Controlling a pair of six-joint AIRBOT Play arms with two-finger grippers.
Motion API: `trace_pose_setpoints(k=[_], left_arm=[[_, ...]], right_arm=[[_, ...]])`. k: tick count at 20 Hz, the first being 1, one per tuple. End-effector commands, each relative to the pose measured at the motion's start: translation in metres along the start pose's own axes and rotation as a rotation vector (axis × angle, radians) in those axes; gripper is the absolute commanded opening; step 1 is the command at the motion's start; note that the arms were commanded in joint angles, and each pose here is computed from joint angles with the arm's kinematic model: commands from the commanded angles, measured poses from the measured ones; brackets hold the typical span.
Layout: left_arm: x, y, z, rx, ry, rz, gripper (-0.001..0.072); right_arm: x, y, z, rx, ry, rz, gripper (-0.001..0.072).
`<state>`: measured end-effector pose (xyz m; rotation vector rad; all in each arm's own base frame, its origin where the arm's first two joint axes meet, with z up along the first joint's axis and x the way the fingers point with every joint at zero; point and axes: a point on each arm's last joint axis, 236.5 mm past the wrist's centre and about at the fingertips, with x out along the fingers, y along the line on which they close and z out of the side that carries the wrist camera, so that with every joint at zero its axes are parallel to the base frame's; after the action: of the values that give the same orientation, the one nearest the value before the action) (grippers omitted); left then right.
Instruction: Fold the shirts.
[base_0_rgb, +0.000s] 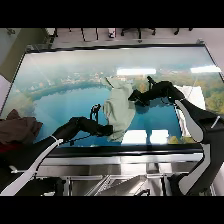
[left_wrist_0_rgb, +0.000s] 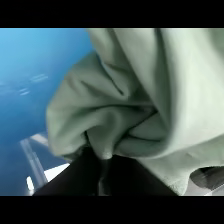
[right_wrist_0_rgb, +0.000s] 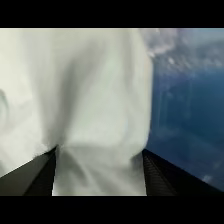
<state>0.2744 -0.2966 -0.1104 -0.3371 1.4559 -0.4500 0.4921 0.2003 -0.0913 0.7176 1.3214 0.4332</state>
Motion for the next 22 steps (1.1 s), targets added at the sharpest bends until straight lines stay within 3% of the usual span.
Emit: trace_pose_setpoints(k=[1, 2, 7, 11, 14, 16, 19, 22], left_arm=[[0.011, 0.001, 0.011, 0.002, -0.015, 0.009, 0.0016], [0.01, 0.001, 0.011, 0.001, -0.017, 0.008, 0.0016], [-0.067, -0.033, 0.059, 0.029, -0.221, -0.093, 0.0015], [-0.288, -0.107, 0.121, 0.144, -0.675, -0.295, 0.0015], [-0.482, -0.149, 0.083, 0.28, -1.074, -0.404, 0.0014], [-0.555, -0.155, 0.043, 0.328, -1.234, -0.426, 0.0014], [-0.582, -0.139, 0.008, 0.314, -1.271, -0.356, 0.0015], [-0.535, -0.09, 0.027, 0.188, -1.146, -0.234, 0.0015]], right_arm=[[0.008, 0.016, 0.016, -0.03, -0.025, 0.023, 0.018], [0.007, 0.018, 0.018, -0.041, -0.031, 0.025, 0.003], [-0.03, 0.062, 0.01, -0.169, -0.012, 0.081, 0.0026], [-0.174, 0.194, -0.006, -0.542, -0.227, 0.182, 0.0026], [-0.321, 0.29, -0.061, -0.842, -0.542, 0.219, 0.0027], [-0.391, 0.319, -0.099, -0.965, -0.73, 0.194, 0.0027], [-0.447, 0.331, -0.142, -1.056, -0.873, 0.15, 0.0027], [-0.432, 0.318, -0.145, -1.064, -0.797, 0.111, 0.0027]])
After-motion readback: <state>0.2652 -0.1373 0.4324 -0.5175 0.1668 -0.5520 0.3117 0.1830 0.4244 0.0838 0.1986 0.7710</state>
